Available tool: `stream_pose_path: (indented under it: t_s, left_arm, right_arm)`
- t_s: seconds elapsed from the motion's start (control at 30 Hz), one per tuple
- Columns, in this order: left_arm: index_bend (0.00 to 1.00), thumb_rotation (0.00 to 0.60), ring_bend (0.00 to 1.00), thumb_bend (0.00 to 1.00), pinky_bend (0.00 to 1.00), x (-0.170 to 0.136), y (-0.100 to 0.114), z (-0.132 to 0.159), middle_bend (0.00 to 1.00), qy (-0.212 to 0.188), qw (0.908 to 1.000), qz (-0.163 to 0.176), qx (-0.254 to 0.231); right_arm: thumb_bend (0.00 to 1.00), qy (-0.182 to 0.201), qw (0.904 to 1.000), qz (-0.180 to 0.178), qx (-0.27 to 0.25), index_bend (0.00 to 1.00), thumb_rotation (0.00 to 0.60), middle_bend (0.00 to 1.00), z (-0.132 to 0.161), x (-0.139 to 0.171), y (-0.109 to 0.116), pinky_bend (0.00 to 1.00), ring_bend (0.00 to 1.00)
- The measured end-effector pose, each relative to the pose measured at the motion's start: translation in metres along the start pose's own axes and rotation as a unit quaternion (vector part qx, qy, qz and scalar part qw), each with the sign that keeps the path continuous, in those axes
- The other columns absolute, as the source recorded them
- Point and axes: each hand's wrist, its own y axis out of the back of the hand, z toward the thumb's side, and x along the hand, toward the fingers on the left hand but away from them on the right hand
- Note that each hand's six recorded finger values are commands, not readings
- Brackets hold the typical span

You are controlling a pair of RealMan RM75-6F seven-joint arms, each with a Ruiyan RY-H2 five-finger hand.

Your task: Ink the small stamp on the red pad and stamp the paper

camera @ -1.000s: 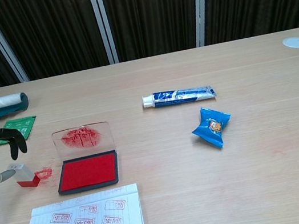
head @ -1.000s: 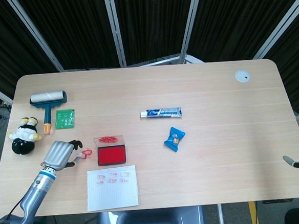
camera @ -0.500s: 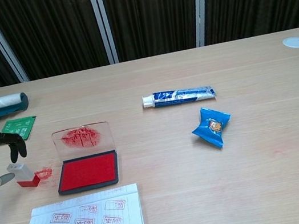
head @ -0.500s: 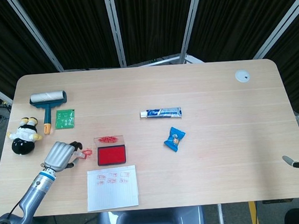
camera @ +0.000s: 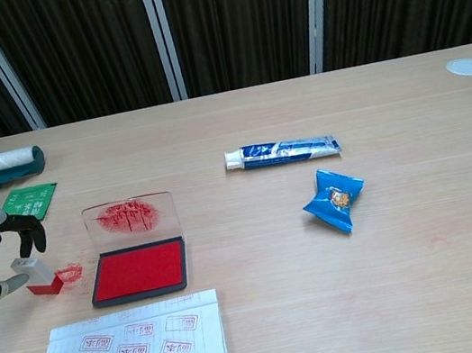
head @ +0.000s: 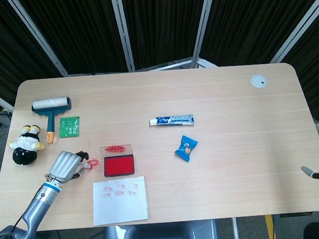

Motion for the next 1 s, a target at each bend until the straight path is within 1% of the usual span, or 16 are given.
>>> stream_pose_path:
  t_s: [0.27,0.53,0.67,0.87,1.0]
  left_arm:
    - [0.45,0.600,0.86,0.32,0.85,0.002,-0.003,-0.001,0.48,0.001,1.0000,-0.002,0.004]
    - [0.50,0.600,0.86,0.34,0.85,0.001,-0.004,-0.001,0.50,-0.001,1.0000,-0.003,0.007]
    - [0.51,0.600,0.86,0.38,0.85,0.001,-0.004,0.001,0.51,-0.002,1.0000,-0.004,0.004]
    - [0.52,0.600,0.86,0.43,0.85,0.000,0.003,0.005,0.51,-0.009,0.9999,0.002,-0.007]
    - [0.53,0.600,0.86,0.44,0.85,0.000,0.014,0.011,0.52,-0.018,0.9996,0.010,-0.020]
  right_arm:
    - [0.00,-0.002,1.0000,0.001,0.001,0.00,0.600,0.00,0.000,-0.001,-0.001,0.00,0.00]
    - [0.00,-0.003,1.0000,0.001,0.000,0.00,0.600,0.00,-0.001,-0.001,-0.001,0.00,0.00]
    - [0.00,-0.003,1.0000,0.002,0.000,0.00,0.600,0.00,-0.001,-0.001,-0.001,0.00,0.00]
    - [0.00,-0.003,1.0000,0.001,-0.002,0.00,0.600,0.00,-0.002,-0.001,-0.001,0.00,0.00]
    - [0.00,-0.004,1.0000,0.001,-0.004,0.00,0.600,0.00,-0.002,-0.001,0.000,0.00,0.00]
